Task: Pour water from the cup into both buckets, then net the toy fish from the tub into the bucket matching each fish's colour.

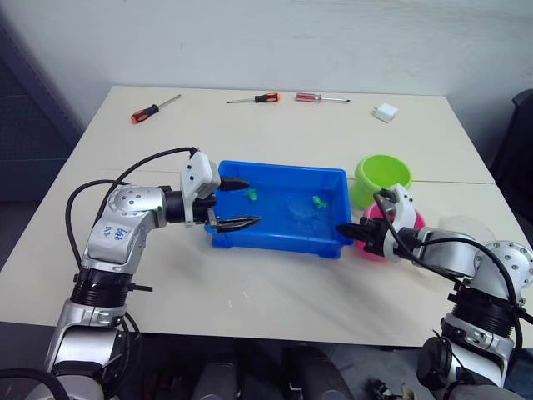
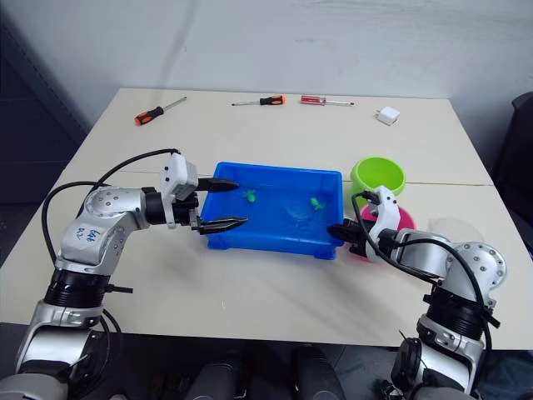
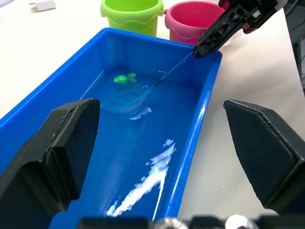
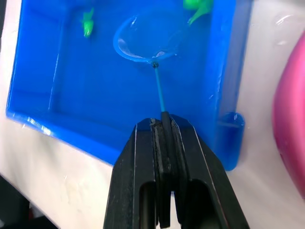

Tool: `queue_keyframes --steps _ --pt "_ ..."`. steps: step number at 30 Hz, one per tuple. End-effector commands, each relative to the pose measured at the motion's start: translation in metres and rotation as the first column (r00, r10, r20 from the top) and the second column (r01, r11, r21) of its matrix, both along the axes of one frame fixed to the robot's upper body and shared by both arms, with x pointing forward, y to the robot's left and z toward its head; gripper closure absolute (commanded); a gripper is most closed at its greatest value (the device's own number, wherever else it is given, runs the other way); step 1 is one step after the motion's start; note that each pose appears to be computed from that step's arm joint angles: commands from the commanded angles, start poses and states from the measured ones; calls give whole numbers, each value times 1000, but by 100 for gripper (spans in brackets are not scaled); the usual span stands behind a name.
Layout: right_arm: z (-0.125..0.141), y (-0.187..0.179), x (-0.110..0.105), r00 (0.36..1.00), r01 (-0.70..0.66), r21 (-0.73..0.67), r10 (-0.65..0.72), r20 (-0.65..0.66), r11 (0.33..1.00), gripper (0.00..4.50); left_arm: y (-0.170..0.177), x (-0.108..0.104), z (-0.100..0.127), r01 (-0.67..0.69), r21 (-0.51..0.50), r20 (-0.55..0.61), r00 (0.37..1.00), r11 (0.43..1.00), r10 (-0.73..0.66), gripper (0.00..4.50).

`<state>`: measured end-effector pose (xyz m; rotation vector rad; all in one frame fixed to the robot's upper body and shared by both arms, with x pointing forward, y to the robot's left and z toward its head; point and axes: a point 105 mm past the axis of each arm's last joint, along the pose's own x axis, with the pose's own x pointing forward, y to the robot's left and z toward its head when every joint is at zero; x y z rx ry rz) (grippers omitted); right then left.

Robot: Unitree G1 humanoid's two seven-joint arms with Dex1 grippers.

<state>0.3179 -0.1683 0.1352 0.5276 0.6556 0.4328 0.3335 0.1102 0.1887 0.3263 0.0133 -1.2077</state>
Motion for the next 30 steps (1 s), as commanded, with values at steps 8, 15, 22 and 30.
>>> queue_keyframes --steps 8,15,22,30 --pt "22 0 -11 996 -39 -79 45 83 996 450 -6 1 10 20 -12 52 998 1000 -20 1" --pt "27 -7 -9 997 19 -82 -12 78 996 450 -10 3 11 36 -15 60 998 999 -35 1" --pt "23 -7 -12 1000 -13 -106 14 11 994 450 -14 6 13 45 -25 68 997 999 -43 1" --pt "27 17 -27 993 -120 -48 119 -19 992 450 -14 6 12 41 -31 71 997 999 -38 1"
